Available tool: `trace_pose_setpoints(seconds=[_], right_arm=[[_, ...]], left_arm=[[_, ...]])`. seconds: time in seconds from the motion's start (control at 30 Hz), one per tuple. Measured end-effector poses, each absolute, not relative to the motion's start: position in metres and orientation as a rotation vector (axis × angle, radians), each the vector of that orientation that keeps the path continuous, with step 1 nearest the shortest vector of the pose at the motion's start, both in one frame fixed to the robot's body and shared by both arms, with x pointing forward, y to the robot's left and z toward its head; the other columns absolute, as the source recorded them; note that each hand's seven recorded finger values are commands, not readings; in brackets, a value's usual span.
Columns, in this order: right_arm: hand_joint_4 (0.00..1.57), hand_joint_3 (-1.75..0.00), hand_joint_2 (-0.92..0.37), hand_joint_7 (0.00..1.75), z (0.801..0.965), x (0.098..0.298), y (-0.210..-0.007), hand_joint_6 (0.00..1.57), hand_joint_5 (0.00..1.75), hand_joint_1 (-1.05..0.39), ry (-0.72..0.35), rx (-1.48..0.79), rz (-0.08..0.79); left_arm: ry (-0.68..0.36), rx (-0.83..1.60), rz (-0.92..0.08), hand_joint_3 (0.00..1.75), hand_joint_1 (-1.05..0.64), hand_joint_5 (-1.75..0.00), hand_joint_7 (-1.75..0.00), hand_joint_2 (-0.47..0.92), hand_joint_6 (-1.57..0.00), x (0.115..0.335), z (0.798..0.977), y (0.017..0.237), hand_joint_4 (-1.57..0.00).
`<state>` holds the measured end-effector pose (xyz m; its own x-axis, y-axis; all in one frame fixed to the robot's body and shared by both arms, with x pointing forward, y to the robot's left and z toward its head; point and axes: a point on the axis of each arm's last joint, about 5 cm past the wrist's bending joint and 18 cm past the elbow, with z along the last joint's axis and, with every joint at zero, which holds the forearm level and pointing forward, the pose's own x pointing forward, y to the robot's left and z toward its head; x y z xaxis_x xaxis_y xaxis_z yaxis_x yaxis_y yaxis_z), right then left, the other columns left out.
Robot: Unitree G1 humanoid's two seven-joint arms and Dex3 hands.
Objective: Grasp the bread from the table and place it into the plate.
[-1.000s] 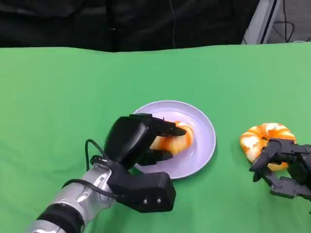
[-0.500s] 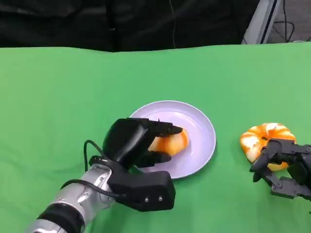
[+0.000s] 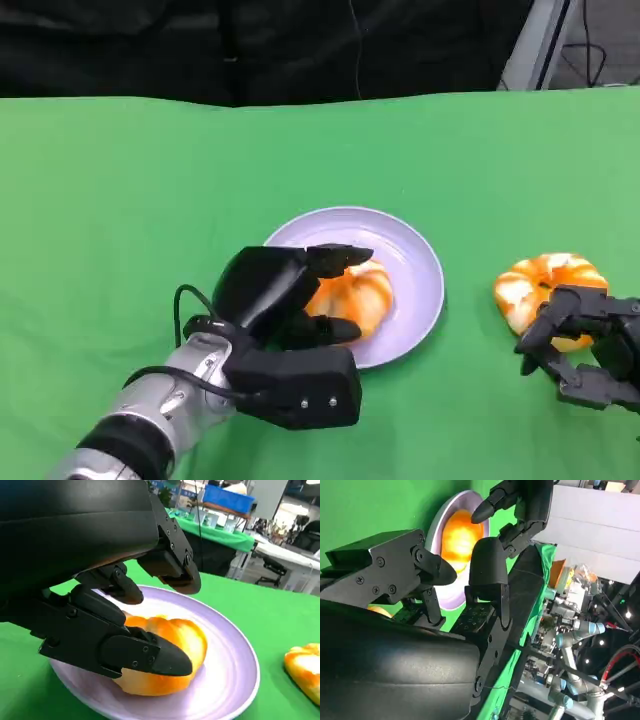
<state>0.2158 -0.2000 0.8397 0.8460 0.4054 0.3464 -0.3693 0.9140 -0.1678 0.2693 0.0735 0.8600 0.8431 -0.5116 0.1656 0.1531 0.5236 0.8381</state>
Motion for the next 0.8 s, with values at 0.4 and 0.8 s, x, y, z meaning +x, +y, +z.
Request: trace_pose_setpoints(seconds=[0.4,0.8], right_arm=[[0.86,-0.86,-0.68,0.97,0.839,0.215,-0.199,0.94,1.41,0.09,-0.385,-0.093,0.405],[0.87,-0.86,-0.68,1.02,0.839,0.215,-0.199,0.93,1.41,0.10,-0.386,-0.101,0.407]], left_arm=[[-0.415,0.947,-0.410,0.38,-0.90,0.00,0.00,0.92,-0.46,0.270,0.861,0.075,-0.57],[-0.503,0.848,-0.286,0.31,-0.77,-0.02,-0.01,0.92,-0.49,0.271,0.869,0.090,-0.65]])
